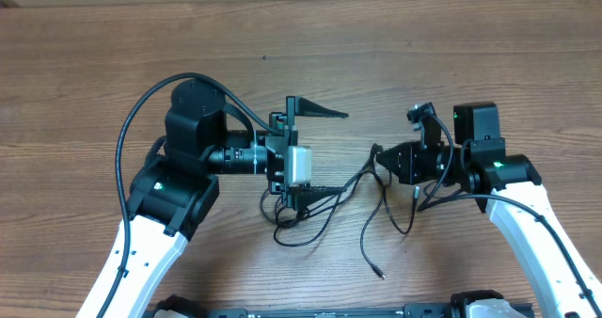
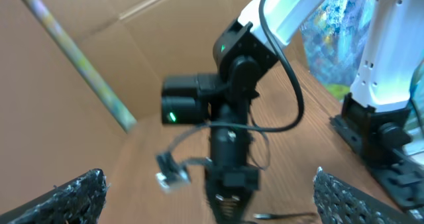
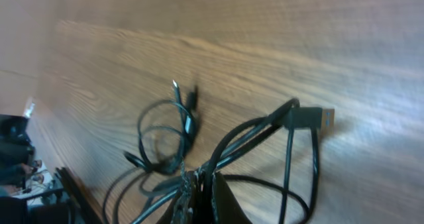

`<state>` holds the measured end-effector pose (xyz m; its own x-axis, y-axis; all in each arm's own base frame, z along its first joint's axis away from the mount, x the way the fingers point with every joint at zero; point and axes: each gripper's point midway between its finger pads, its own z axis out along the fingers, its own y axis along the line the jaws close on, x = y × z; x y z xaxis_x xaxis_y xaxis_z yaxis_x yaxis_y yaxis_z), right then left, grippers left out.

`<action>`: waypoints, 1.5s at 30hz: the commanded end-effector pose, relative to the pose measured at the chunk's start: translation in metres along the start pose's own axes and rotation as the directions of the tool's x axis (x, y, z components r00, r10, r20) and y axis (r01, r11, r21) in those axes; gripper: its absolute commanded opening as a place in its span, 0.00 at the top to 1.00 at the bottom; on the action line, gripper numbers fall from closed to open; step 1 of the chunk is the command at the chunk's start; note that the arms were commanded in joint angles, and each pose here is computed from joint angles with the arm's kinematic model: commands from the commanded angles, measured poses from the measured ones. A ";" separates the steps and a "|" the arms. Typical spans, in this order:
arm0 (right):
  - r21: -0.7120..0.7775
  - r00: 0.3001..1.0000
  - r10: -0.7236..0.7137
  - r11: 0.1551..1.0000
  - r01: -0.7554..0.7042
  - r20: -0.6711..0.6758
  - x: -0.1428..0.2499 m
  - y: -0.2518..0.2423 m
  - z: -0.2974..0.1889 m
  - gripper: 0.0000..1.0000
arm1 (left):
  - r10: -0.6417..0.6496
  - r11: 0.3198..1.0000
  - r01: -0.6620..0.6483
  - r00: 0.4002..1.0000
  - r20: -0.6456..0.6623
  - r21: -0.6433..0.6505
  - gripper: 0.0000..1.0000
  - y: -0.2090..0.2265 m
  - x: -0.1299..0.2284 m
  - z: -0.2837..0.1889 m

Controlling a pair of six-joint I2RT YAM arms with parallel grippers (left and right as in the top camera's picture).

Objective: Untangle cables

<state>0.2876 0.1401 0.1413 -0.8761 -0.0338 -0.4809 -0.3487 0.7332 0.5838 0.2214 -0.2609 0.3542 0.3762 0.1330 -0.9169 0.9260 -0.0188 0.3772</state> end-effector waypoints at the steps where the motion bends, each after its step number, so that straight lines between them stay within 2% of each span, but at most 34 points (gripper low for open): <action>1: -0.123 0.991 -0.078 0.988 0.091 0.105 -0.030 0.029 -0.014 0.96 | -0.091 0.994 0.085 0.993 -0.079 -0.074 0.00 0.007 0.011 -0.005; 6: -0.242 0.950 -0.185 0.938 0.246 0.251 -0.056 0.063 -0.040 0.96 | -0.269 0.953 0.228 0.940 -0.209 -0.198 0.00 0.013 0.046 -0.012; 9: -0.232 0.941 -0.169 0.942 0.242 0.295 -0.065 0.064 -0.051 0.96 | -0.373 0.907 0.297 0.895 -0.245 -0.299 0.00 0.021 0.061 -0.018; 14: -0.213 0.940 -0.154 0.951 0.225 0.303 -0.066 0.059 -0.056 0.96 | -0.392 0.897 0.305 0.884 -0.256 -0.318 0.00 0.022 0.065 -0.020; 21: -0.059 0.968 -0.074 0.994 0.091 0.240 -0.054 0.024 -0.046 0.96 | -0.403 0.895 0.316 0.877 -0.262 -0.316 0.00 0.023 0.070 -0.018; 22: -0.033 0.970 -0.066 0.997 0.075 0.235 -0.053 0.018 -0.045 0.94 | -0.407 0.893 0.320 0.874 -0.265 -0.315 0.00 0.023 0.072 -0.017; 24: 0.039 0.974 -0.044 0.999 0.036 0.221 -0.050 0.003 -0.043 0.80 | -0.424 0.888 0.336 0.863 -0.274 -0.313 0.00 0.021 0.077 -0.017; 26: 0.090 0.980 -0.018 0.996 0.000 0.198 -0.045 -0.009 -0.040 0.75 | -0.452 0.879 0.364 0.843 -0.291 -0.308 0.00 0.018 0.086 -0.015; 27: 0.098 0.983 -0.004 0.995 -0.014 0.185 -0.042 -0.013 -0.038 0.67 | -0.466 0.873 0.379 0.833 -0.299 -0.306 0.00 0.016 0.090 -0.015; 29: 0.095 0.988 0.023 0.995 -0.038 0.153 -0.035 -0.017 -0.032 0.63 | -0.502 0.858 0.417 0.804 -0.319 -0.300 0.00 0.012 0.102 -0.012; 32: 0.090 0.993 0.055 0.994 -0.064 0.103 -0.027 -0.022 -0.020 0.52 | -0.612 0.789 0.524 0.719 -0.329 -0.321 0.00 0.011 0.128 -0.005; 33: 0.090 0.994 0.057 0.994 -0.066 0.095 -0.026 -0.023 -0.018 0.51 | -0.636 0.770 0.547 0.699 -0.327 -0.327 0.00 0.012 0.134 -0.003; 39: 0.119 0.994 0.072 0.990 -0.082 0.081 -0.024 -0.032 -0.013 0.50 | -0.850 0.526 0.747 0.459 -0.258 -0.407 0.00 0.017 0.177 0.013; 40: 0.125 0.994 0.073 0.989 -0.083 0.081 -0.024 -0.033 -0.013 0.45 | -0.876 0.482 0.772 0.418 -0.242 -0.413 0.00 0.017 0.182 0.016; 44: 0.122 0.994 0.077 0.989 -0.086 0.077 -0.023 -0.034 -0.012 0.01 | -0.956 0.291 0.846 0.242 -0.165 -0.448 0.00 0.018 0.198 0.027; 45: 0.103 0.994 0.077 0.991 -0.084 0.074 -0.023 -0.030 -0.012 0.00 | -0.969 0.246 0.857 0.201 -0.146 -0.453 0.00 0.018 0.200 0.029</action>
<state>0.3078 0.1076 0.1326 -0.8843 0.0776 -0.4604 -0.2163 0.8057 0.5513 0.3113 -0.2551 0.1747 -0.6833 0.3123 -0.6599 0.7057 0.5144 -0.4872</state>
